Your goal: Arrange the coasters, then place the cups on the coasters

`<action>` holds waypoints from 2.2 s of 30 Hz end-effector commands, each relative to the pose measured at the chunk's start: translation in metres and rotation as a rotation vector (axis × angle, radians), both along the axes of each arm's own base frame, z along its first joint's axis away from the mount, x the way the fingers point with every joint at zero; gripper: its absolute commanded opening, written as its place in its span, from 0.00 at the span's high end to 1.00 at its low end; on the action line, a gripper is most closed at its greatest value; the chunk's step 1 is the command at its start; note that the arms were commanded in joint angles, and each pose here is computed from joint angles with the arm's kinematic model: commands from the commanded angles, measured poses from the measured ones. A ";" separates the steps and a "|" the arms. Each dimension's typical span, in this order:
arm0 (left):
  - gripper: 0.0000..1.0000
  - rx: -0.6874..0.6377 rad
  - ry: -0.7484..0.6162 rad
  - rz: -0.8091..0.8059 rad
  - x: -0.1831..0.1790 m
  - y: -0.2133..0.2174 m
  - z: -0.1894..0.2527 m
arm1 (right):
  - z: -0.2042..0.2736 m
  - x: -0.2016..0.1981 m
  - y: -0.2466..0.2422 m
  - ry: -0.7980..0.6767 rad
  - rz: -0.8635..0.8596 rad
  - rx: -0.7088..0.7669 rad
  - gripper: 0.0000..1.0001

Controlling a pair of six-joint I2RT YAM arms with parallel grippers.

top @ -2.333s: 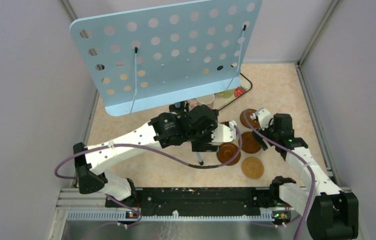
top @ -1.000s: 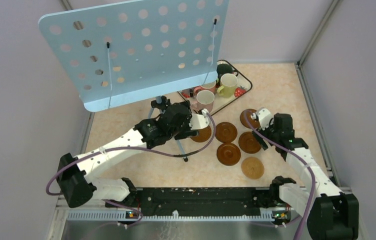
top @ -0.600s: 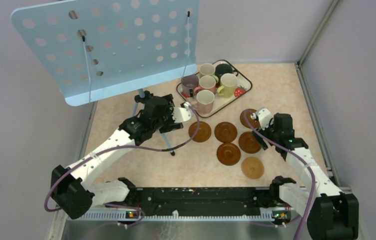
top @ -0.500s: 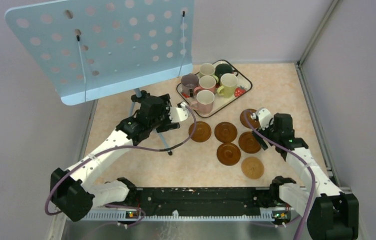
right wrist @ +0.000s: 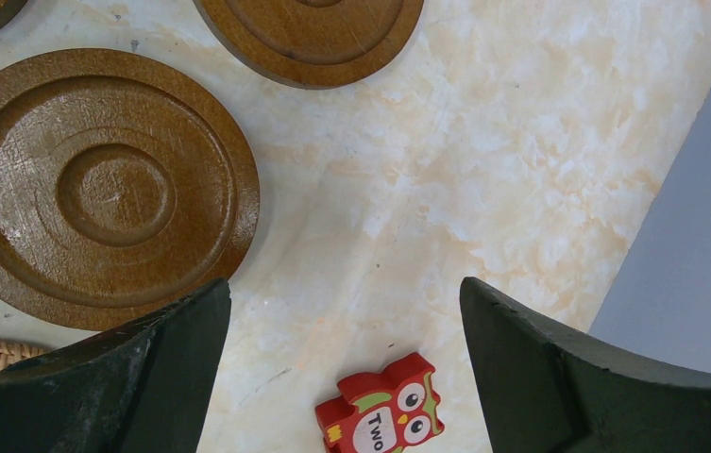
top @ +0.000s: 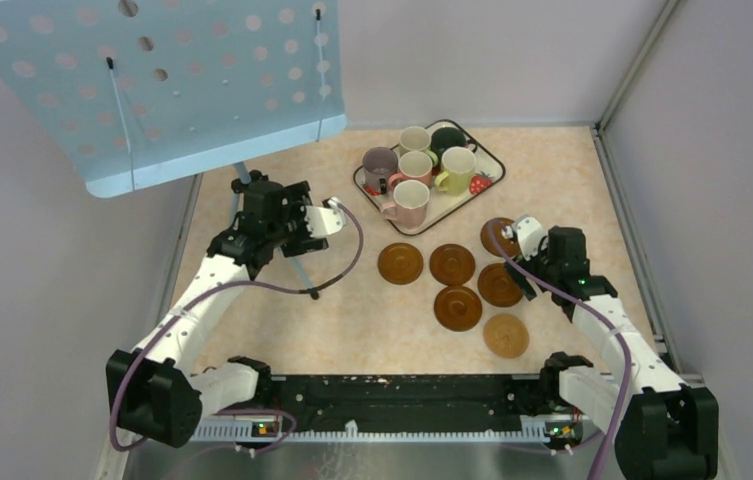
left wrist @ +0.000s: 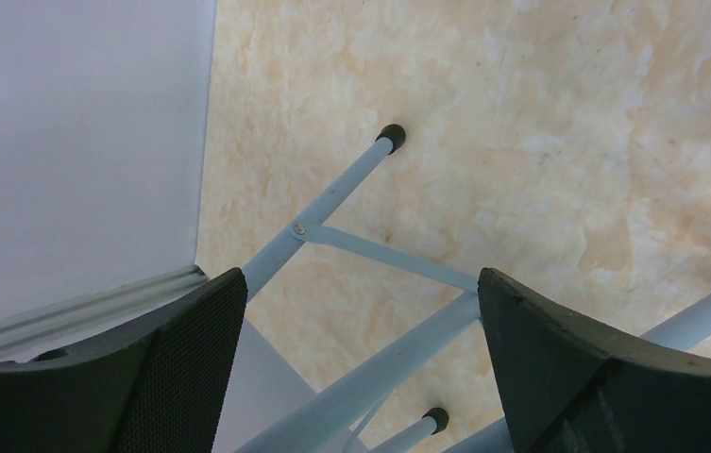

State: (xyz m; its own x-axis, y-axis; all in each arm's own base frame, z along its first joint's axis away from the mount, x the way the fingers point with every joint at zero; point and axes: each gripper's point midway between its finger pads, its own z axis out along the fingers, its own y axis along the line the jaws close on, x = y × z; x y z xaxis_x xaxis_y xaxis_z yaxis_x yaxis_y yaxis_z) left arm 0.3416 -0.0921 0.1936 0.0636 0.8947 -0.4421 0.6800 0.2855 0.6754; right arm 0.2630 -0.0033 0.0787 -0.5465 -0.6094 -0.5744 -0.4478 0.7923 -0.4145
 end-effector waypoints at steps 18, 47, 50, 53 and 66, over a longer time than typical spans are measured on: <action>0.03 0.044 0.060 0.070 0.028 0.105 -0.031 | 0.008 0.008 0.006 -0.025 0.021 0.012 0.10; 0.01 -0.304 0.415 -0.048 -0.021 -0.106 -0.024 | 0.066 0.027 0.067 -0.016 0.160 0.315 0.09; 0.01 -0.363 0.505 -0.024 -0.027 -0.135 -0.037 | 0.078 0.031 0.076 -0.035 0.194 0.354 0.06; 0.01 -0.402 0.542 -0.003 -0.024 -0.152 -0.047 | 0.089 0.040 0.081 -0.052 0.212 0.371 0.07; 0.01 -0.451 0.537 -0.041 -0.007 -0.178 -0.063 | 0.104 0.067 0.093 0.042 0.377 0.298 0.01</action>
